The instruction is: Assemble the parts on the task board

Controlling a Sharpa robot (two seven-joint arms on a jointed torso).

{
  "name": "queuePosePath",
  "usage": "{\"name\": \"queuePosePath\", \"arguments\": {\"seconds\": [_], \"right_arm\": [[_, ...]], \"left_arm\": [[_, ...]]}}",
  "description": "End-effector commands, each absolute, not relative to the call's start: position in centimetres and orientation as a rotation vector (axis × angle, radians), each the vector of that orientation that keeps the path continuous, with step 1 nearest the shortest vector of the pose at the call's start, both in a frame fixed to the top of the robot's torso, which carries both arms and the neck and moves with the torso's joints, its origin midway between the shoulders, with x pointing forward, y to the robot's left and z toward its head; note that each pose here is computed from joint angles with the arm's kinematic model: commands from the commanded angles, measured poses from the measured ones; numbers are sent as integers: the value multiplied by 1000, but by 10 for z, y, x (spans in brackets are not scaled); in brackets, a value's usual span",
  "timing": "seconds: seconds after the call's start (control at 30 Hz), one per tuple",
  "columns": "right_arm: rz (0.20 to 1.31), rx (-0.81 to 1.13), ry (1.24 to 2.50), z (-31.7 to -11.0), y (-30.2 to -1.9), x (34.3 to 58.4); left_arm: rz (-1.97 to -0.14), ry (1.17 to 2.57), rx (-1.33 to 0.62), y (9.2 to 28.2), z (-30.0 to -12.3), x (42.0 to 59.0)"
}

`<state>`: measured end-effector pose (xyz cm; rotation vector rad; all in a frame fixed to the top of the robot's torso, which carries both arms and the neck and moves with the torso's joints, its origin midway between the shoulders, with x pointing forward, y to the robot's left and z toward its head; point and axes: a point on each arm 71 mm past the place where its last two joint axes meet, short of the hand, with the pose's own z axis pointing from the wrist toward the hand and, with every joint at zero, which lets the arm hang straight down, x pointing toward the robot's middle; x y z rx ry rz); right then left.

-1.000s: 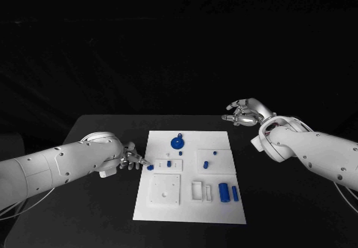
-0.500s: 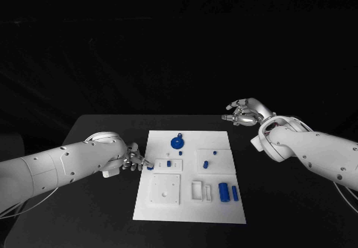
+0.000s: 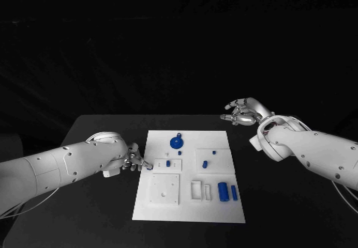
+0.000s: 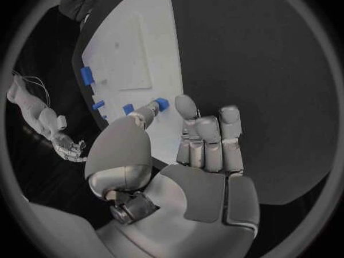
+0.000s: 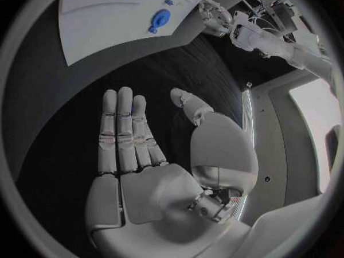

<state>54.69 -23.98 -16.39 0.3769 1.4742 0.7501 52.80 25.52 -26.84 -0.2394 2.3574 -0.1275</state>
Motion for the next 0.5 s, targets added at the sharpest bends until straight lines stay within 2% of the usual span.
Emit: {"name": "queuePosePath", "arguments": {"seconds": [0.03,0.5], "right_arm": [[761,364,1481,-164,-238,546],[760,365,1483,-165,-238,546]], "left_arm": [[-129,2373,-205,251,-272,525],[-125,2380,-208,250,-278,527]]}}
